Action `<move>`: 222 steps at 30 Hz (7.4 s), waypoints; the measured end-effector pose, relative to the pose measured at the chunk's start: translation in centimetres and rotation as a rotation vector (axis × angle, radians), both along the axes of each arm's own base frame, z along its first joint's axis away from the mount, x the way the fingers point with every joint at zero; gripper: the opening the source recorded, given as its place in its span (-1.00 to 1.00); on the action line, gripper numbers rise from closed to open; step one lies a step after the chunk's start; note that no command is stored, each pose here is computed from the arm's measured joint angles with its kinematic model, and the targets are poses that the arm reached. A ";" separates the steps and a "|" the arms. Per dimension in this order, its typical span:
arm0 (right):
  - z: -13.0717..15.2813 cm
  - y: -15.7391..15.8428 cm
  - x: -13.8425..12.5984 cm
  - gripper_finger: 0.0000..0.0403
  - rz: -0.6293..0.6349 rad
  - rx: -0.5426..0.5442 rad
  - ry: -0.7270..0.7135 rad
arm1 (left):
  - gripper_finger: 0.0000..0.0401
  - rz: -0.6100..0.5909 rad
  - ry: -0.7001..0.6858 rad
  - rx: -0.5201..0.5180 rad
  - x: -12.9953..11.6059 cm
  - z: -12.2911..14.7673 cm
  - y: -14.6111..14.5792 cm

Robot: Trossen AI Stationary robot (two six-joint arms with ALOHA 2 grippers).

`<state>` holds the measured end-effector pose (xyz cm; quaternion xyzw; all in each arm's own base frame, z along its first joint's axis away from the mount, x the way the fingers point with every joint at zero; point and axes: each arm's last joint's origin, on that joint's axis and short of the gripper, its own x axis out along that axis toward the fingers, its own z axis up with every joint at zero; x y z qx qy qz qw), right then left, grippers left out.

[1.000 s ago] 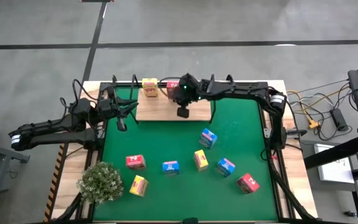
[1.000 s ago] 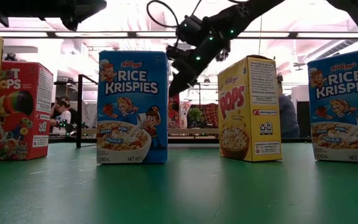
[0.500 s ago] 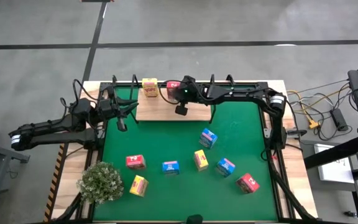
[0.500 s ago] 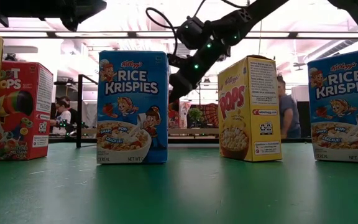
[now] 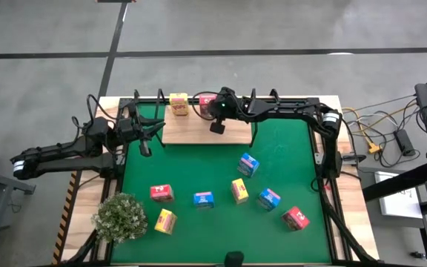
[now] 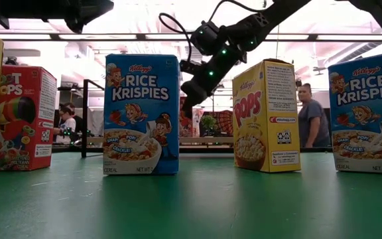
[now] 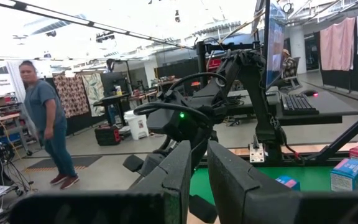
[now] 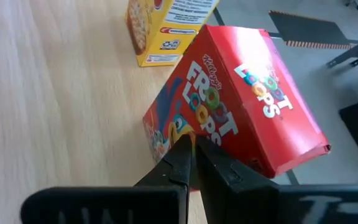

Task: Stack cereal on shelf
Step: Put the top red cereal box on the shelf, then put the bottom left blue cereal box on the shelf

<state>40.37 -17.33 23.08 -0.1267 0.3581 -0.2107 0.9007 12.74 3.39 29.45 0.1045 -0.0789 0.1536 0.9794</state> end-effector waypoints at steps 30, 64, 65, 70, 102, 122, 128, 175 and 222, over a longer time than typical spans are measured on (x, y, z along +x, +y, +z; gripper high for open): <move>-2.7 -0.7 1.5 -0.94 0.032 -0.042 -0.051 | -0.82 0.000 -0.006 0.002 0.0 0.1 0.0; 7.0 10.2 -0.9 -0.94 0.319 0.167 -0.178 | -0.82 -0.155 0.011 -0.247 0.8 -1.3 -0.2; 7.4 10.9 -1.0 -0.94 0.350 0.196 -0.187 | -0.82 -0.188 0.006 -0.272 0.9 -1.4 -0.3; 8.3 14.6 -1.6 -0.94 0.475 0.258 -0.170 | -0.82 -0.272 0.000 -0.374 1.8 -2.3 -0.8; 4.1 28.2 -1.5 -0.94 0.563 0.296 0.004 | -0.82 -0.724 -0.016 -0.416 8.4 -4.9 -8.9; 4.3 30.1 -1.7 -0.86 0.530 0.379 -0.058 | -0.82 -0.747 -0.023 -0.379 8.5 -4.7 -9.5; 4.3 30.1 -1.7 -0.48 0.514 0.380 -0.064 | -0.82 -0.745 -0.013 -0.380 8.6 -4.8 -9.5; -0.8 28.6 0.7 0.10 0.418 0.341 0.050 | -0.82 -0.706 -0.025 -0.332 8.6 -4.8 -9.4; 14.0 3.0 -9.8 -0.30 0.342 0.166 0.039 | -0.82 -0.689 -0.123 -0.310 7.6 -3.2 -9.0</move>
